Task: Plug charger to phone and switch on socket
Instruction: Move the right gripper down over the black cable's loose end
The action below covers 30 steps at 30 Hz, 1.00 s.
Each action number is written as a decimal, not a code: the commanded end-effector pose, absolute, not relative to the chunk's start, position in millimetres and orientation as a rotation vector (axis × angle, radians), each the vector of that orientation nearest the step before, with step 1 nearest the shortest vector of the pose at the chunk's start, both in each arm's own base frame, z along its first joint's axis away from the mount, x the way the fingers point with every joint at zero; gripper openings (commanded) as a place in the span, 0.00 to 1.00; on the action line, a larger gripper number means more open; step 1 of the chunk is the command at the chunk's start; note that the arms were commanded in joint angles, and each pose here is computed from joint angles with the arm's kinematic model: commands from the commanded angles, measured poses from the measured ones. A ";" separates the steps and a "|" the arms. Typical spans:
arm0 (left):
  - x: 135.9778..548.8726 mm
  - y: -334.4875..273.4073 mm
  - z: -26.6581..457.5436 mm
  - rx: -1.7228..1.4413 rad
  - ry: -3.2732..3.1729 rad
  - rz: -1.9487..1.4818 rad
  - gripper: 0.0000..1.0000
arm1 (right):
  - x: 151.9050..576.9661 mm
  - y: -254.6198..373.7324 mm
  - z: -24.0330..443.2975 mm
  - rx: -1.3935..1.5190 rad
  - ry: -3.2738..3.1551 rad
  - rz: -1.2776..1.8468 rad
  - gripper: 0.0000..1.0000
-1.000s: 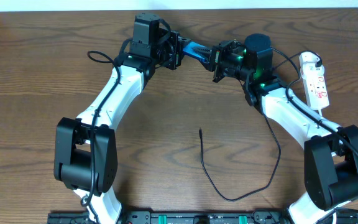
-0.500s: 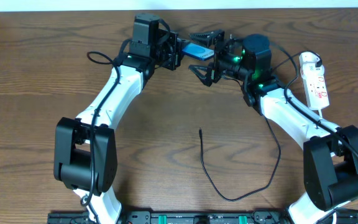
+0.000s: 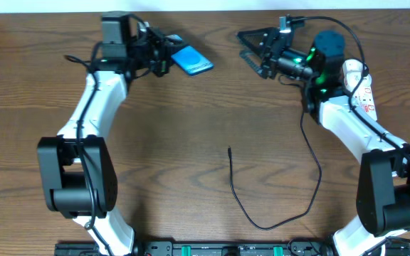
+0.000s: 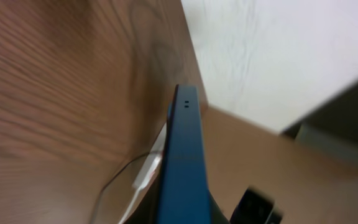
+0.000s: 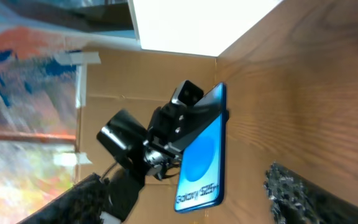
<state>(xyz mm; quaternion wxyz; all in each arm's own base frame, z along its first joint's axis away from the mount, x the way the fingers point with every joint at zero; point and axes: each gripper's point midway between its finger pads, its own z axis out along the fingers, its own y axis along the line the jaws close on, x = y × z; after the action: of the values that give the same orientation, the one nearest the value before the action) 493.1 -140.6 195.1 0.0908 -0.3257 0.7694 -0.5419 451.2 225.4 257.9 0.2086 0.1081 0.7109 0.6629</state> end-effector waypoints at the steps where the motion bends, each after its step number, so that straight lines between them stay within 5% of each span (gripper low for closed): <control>1: 465.6 -142.2 211.0 -0.509 2.330 -1.698 0.07 | 437.5 222.5 272.5 0.076 1.963 1.847 0.67; 2: 463.5 -139.6 207.7 -0.500 2.341 -1.686 0.07 | 433.8 223.4 272.4 0.019 1.960 1.839 0.68; 4: 458.5 -134.3 201.0 -0.477 2.364 -1.658 0.07 | 426.3 226.7 268.6 -0.034 1.984 1.852 0.94; 5: 457.1 -132.0 199.1 -0.469 2.369 -1.649 0.07 | 424.2 228.3 263.8 -0.028 2.009 1.857 0.99; 19: 454.9 -103.2 205.5 -0.411 2.310 -1.680 0.07 | 400.9 255.6 164.4 0.095 2.423 1.493 0.99; 30: 455.7 -97.9 205.4 -0.411 2.301 -1.673 0.07 | 365.4 219.8 117.4 0.074 2.822 0.602 0.99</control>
<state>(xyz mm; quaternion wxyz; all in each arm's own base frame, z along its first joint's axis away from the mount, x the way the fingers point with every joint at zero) 460.9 -94.4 194.1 0.1291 -0.1647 0.7998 -0.5626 364.2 236.8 121.0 0.0893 0.0533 0.9494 0.2963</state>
